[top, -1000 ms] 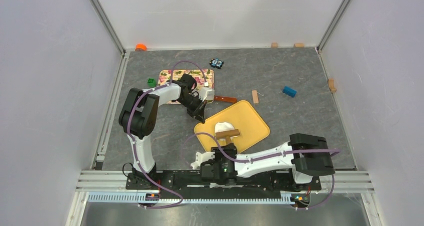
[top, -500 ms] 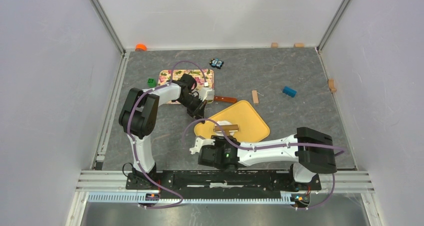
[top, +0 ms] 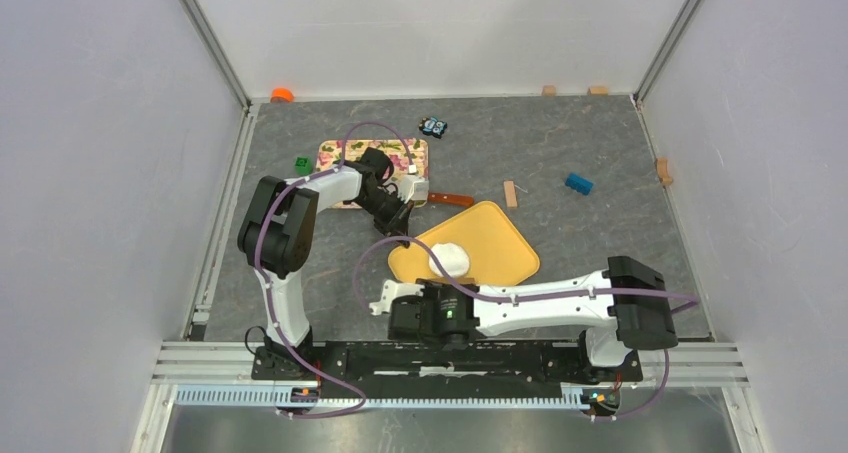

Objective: Roll out the dumpling wrappers from the dough
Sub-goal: Flatten out the dough on the work surface.

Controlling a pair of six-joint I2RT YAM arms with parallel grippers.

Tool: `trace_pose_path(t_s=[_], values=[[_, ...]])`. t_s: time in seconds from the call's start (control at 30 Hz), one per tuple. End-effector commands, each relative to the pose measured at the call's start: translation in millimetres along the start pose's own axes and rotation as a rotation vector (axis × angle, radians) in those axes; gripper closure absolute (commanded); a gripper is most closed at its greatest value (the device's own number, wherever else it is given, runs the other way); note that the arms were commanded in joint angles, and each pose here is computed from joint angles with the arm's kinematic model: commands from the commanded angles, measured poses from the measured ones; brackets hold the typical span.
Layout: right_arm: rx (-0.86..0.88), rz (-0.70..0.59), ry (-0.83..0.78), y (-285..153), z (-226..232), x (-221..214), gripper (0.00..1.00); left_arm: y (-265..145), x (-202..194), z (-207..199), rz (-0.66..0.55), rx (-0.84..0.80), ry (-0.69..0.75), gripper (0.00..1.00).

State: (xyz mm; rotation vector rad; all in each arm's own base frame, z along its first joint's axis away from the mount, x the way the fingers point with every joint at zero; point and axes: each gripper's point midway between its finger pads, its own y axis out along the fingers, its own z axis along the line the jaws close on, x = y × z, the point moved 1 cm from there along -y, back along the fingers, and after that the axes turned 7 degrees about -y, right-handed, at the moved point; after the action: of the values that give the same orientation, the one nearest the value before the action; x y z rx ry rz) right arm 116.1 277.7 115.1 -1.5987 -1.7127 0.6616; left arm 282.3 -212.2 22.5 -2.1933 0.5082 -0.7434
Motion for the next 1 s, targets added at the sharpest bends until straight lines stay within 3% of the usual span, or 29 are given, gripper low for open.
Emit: trace_pose_path(t_s=[0.0, 0.23, 0.4, 0.63, 0.8, 0.97], values=[[0.008, -0.024, 0.08, -27.7, -26.1, 7.1, 1.0, 10.6, -27.1, 21.1, 0.098, 0.072, -0.052, 0.98], [-0.08, -0.048, 0.047, -34.7, -56.6, 27.9, 1.0, 10.8, -27.0, 21.0, 0.098, 0.072, -0.052, 0.98], [-0.105, -0.033, -0.017, -13.0, -64.7, 37.0, 1.0, 10.3, -26.8, 21.0, 0.101, 0.069, -0.053, 0.98], [0.062, 0.058, -0.123, 41.0, -2.8, 9.4, 1.0, 10.6, -26.9, 20.6, 0.102, 0.068, -0.053, 0.98], [0.226, 0.08, -0.159, 38.5, 56.2, -8.5, 1.0, 10.9, -26.9, 20.7, 0.101, 0.066, -0.052, 0.98], [0.295, 0.086, -0.113, 28.6, 74.5, -21.6, 1.0, 10.8, -27.3, 20.3, 0.102, 0.065, -0.053, 0.98]])
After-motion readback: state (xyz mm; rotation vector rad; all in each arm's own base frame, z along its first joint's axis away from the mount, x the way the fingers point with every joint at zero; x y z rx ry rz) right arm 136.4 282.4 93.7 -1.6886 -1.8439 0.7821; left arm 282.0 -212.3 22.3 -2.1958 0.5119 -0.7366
